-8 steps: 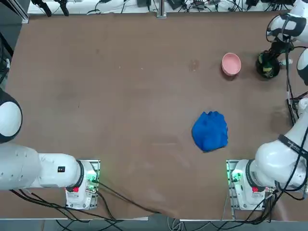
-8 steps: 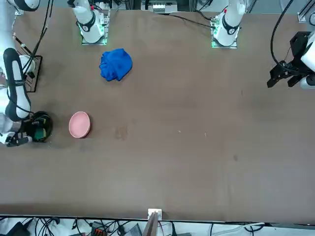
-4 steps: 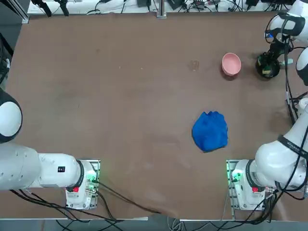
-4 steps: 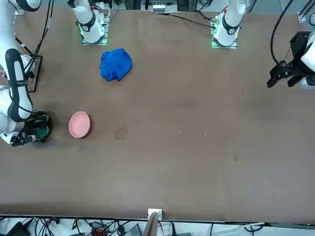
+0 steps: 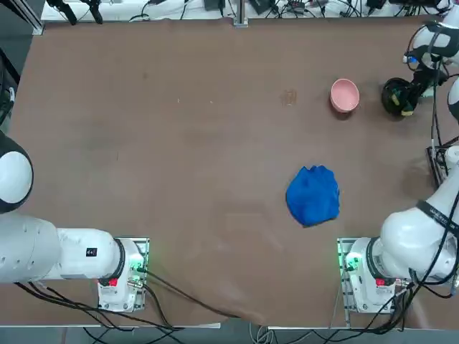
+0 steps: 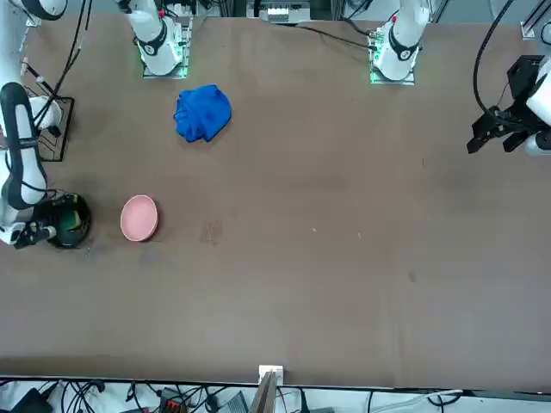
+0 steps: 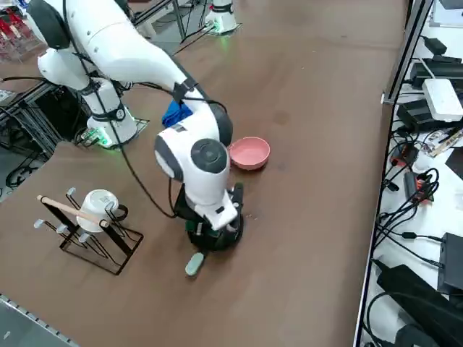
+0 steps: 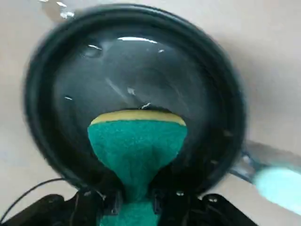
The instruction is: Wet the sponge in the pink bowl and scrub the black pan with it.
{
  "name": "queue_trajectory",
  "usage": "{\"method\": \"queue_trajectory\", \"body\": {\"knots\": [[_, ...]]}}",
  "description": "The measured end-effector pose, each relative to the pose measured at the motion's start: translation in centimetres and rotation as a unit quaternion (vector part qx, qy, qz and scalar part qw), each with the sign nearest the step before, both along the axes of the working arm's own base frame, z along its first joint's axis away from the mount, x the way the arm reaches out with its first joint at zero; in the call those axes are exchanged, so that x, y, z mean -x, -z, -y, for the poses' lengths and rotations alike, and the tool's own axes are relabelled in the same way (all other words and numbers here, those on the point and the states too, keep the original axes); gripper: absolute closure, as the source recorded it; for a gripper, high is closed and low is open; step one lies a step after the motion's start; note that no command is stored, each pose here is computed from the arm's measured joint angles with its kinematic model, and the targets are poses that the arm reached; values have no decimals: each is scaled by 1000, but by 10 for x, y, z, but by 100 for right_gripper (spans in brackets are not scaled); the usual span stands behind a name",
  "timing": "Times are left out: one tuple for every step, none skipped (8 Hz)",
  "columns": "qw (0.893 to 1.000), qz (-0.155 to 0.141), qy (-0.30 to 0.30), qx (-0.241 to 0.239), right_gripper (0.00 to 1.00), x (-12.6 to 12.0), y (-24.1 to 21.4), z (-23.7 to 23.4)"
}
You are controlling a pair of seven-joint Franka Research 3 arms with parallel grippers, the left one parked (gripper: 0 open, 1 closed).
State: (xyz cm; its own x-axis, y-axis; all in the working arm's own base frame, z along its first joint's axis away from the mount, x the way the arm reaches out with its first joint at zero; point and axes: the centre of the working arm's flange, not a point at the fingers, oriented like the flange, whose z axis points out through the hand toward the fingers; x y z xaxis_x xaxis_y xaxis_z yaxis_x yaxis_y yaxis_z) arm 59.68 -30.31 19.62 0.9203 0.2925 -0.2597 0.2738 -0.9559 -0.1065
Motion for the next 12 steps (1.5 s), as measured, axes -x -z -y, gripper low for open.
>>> {"method": "queue_trajectory", "body": {"knots": [[1000,12,-1,9,67,-1,-2,7],[1000,27,-3,16,67,-5,-4,9],[999,40,-6,22,67,-8,-3,9],[998,53,-6,27,67,-12,0,8],[998,63,-1,31,67,-17,0,5],[997,72,7,35,67,-24,-2,-4],[996,75,13,38,67,-32,-2,-20],[996,73,19,40,67,-40,-2,-38],[997,63,21,39,67,-43,-1,-54],[998,52,21,36,67,-43,0,-62],[999,40,20,31,68,-42,0,-66],[999,26,19,25,69,-39,0,-70]]}}
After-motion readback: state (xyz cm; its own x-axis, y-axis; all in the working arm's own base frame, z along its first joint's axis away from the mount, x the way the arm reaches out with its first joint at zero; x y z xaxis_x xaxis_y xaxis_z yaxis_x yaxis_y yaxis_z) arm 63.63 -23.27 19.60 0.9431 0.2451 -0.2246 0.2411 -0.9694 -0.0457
